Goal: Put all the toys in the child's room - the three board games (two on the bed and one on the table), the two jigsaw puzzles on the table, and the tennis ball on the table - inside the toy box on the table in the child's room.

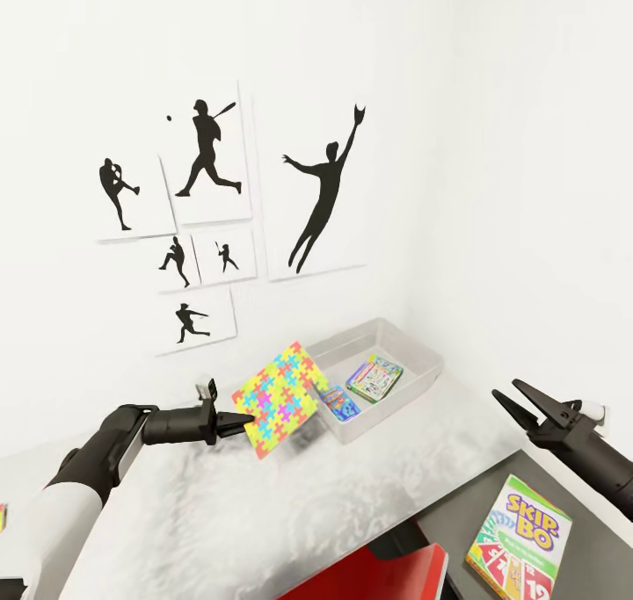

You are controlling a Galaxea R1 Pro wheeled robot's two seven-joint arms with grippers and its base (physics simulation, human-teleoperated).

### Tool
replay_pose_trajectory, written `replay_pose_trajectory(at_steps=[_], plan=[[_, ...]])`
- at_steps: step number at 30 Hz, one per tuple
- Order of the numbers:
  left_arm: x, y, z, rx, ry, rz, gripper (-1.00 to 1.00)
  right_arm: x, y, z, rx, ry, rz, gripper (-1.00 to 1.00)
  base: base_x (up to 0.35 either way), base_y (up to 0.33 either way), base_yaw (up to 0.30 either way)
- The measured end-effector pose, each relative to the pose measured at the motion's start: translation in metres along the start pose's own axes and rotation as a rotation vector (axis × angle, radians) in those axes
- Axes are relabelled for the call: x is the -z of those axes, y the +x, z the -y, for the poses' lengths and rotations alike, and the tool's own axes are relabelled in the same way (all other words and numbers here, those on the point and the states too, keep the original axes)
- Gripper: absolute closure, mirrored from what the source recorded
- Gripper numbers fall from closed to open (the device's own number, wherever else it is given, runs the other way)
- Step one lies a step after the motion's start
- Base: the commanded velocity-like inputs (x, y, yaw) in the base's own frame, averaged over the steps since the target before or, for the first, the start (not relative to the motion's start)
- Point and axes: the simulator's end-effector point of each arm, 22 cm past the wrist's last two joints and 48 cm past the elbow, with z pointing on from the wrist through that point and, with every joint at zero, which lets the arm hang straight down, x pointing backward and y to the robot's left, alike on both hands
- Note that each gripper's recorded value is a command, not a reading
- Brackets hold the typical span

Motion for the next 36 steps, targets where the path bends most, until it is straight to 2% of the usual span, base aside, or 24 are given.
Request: replay_pose_trajectory(at_steps=[12, 15, 17, 20, 22, 28, 34, 36], plan=[[-0.001, 0.0, 0.0, 0.0, 0.002, -0.001, 1.0, -0.001, 0.001, 0.001, 0.0, 0.002, -0.002, -1.0, 0.0, 0.0, 0.0], [-0.016, 0.004, 0.004, 0.001, 0.023, -0.015, 1.0, -0.001, 0.001, 0.012, -0.002, 0.052, -0.002, -1.0, 0.0, 0.0, 0.0], [-0.03, -0.002, 0.016, -0.011, 0.051, -0.024, 1.0, 0.0, 0.001, 0.019, -0.004, 0.085, 0.0, -1.0, 0.0, 0.0, 0.0], [-0.047, -0.034, 0.053, -0.079, 0.091, -0.029, 1.0, 0.0, 0.001, 0.024, -0.008, 0.107, -0.004, -1.0, 0.0, 0.0, 0.0], [-0.061, -0.05, 0.067, -0.089, 0.101, -0.037, 1.0, 0.001, 0.001, 0.025, -0.009, 0.113, -0.005, -1.0, 0.0, 0.0, 0.0], [-0.099, -0.094, 0.082, -0.076, 0.005, -0.057, 1.0, 0.003, -0.002, 0.025, -0.007, 0.12, -0.005, -1.0, 0.0, 0.0, 0.0], [-0.142, -0.123, 0.102, -0.129, -0.146, -0.088, 1.0, 0.005, -0.005, 0.025, 0.0, 0.124, -0.003, -1.0, 0.0, 0.0, 0.0], [-0.15, -0.129, 0.102, -0.13, -0.187, -0.085, 1.0, 0.006, -0.007, 0.025, 0.002, 0.126, -0.001, -1.0, 0.0, 0.0, 0.0]])
